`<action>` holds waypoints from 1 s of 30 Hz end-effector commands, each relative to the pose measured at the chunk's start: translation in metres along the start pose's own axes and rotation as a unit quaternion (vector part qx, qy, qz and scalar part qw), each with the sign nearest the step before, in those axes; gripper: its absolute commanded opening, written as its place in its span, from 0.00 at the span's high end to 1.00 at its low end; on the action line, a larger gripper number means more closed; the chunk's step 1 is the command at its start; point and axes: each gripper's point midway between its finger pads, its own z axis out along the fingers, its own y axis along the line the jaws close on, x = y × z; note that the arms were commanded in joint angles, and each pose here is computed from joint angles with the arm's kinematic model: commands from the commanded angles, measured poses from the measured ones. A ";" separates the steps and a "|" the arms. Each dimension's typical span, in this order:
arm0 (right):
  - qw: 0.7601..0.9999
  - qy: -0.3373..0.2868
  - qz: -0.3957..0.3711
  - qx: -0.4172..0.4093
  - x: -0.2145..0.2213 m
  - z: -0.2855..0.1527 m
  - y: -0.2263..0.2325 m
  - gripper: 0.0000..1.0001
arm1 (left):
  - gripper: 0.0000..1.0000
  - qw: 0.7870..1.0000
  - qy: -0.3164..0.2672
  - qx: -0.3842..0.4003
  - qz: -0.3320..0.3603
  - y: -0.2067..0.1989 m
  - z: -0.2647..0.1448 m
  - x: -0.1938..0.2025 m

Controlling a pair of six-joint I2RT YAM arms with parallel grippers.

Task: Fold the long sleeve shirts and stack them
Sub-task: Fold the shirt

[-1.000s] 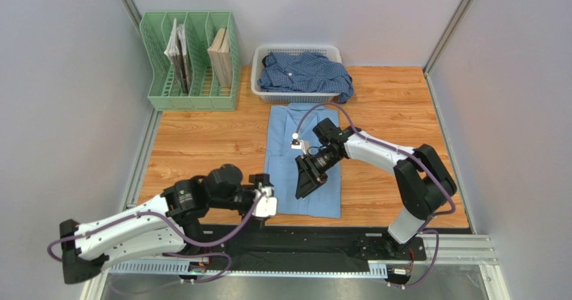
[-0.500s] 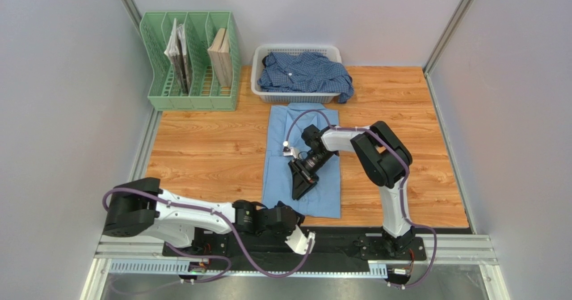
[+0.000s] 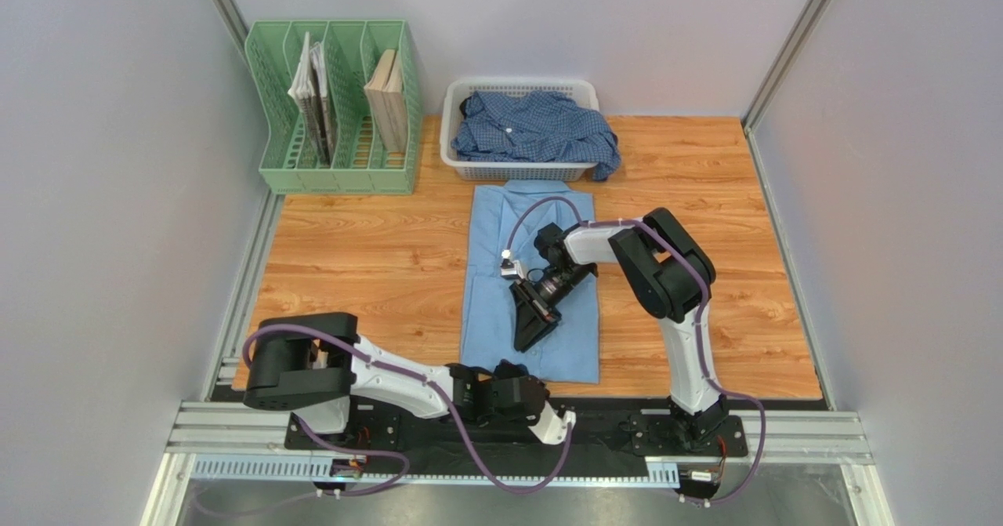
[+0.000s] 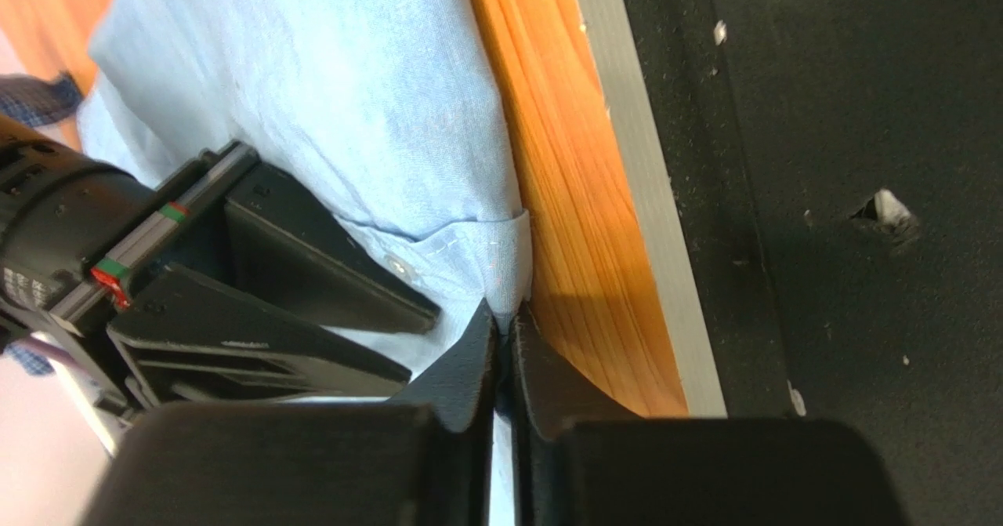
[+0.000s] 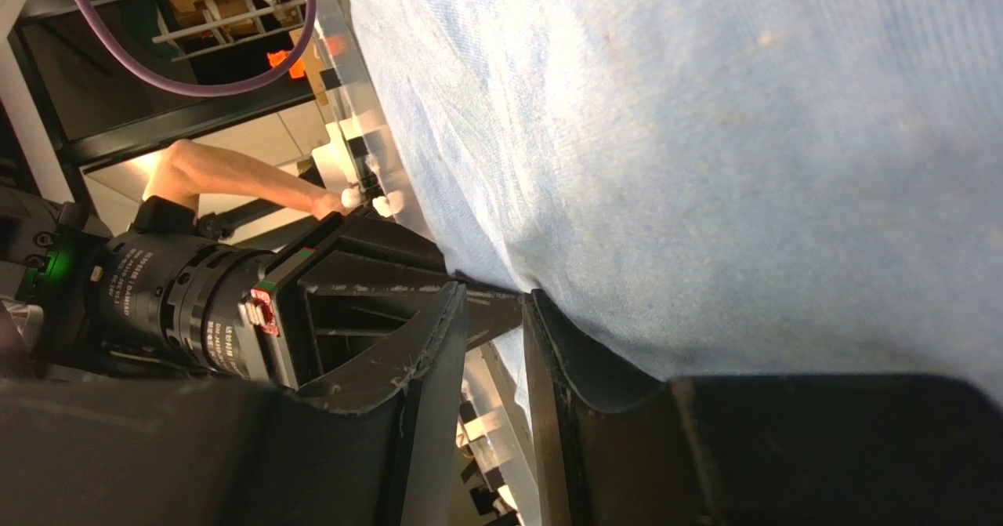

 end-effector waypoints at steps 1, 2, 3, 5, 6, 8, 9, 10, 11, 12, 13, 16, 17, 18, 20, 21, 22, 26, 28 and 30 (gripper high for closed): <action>1.000 -0.004 -0.015 -0.003 -0.004 -0.001 0.003 0.68 | 1.00 0.999 0.004 0.047 -0.022 -0.006 -0.015 -0.004; 1.000 -0.008 -0.015 -0.002 -0.005 -0.003 0.007 0.66 | 1.00 0.996 -0.009 0.071 -0.046 -0.011 -0.022 -0.011; 1.000 -0.012 -0.018 0.000 -0.008 -0.005 0.013 0.64 | 1.00 0.994 -0.004 0.094 -0.051 -0.013 -0.037 -0.009; 0.999 -0.033 -0.042 0.006 -0.018 -0.017 0.036 0.56 | 1.00 0.989 -0.030 0.126 -0.077 -0.011 -0.054 -0.027; 0.998 -0.045 -0.052 0.009 -0.023 -0.024 0.043 0.52 | 1.00 0.985 -0.022 0.145 -0.091 -0.016 -0.067 -0.024; 0.996 -0.060 -0.059 0.028 -0.027 -0.040 0.053 0.48 | 1.00 0.980 -0.030 0.165 -0.107 -0.015 -0.079 -0.032; 0.993 -0.077 -0.075 0.039 -0.037 -0.053 0.055 0.47 | 1.00 0.978 -0.019 0.177 -0.114 -0.017 -0.086 -0.027; 0.994 -0.071 -0.066 0.048 -0.032 -0.059 0.055 0.47 | 1.00 0.977 -0.023 0.177 -0.118 -0.013 -0.091 -0.032; 0.993 -0.069 -0.070 0.068 -0.032 -0.065 0.049 0.48 | 1.00 0.975 -0.024 0.181 -0.123 -0.012 -0.094 -0.033; 0.991 -0.069 -0.085 0.080 -0.033 -0.071 0.045 0.48 | 1.00 0.974 -0.020 0.189 -0.124 -0.013 -0.099 -0.032; 0.991 -0.060 -0.078 0.086 -0.026 -0.071 0.042 0.50 | 1.00 0.973 -0.025 0.188 -0.132 -0.008 -0.103 -0.037; 0.993 -0.037 -0.079 0.083 -0.011 -0.067 0.036 0.55 | 1.00 0.970 -0.029 0.193 -0.147 0.000 -0.114 -0.044; 0.993 -0.033 -0.080 0.075 -0.008 -0.065 0.036 0.58 | 1.00 0.969 -0.031 0.196 -0.150 0.000 -0.116 -0.046; 0.994 -0.024 -0.076 0.074 -0.005 -0.061 0.033 0.59 | 1.00 0.968 -0.030 0.200 -0.151 0.000 -0.118 -0.046; 0.994 -0.012 -0.084 0.073 0.000 -0.057 0.028 0.62 | 1.00 0.965 -0.038 0.203 -0.160 0.003 -0.122 -0.051; 0.994 0.000 -0.084 0.075 0.003 -0.051 0.025 0.62 | 1.00 0.964 -0.038 0.207 -0.160 0.003 -0.125 -0.052; 0.993 0.002 -0.087 0.078 0.002 -0.048 0.023 0.62 | 1.00 0.964 -0.044 0.206 -0.164 0.007 -0.127 -0.055; 0.991 0.020 -0.089 0.096 0.004 -0.034 0.008 0.64 | 1.00 0.961 -0.052 0.210 -0.170 0.013 -0.137 -0.061; 0.990 0.030 -0.090 0.105 0.006 -0.026 0.000 0.65 | 1.00 0.961 -0.059 0.210 -0.172 0.016 -0.143 -0.063; 0.989 0.055 -0.087 0.108 0.020 -0.015 -0.004 0.66 | 1.00 0.960 -0.057 0.208 -0.177 0.021 -0.147 -0.060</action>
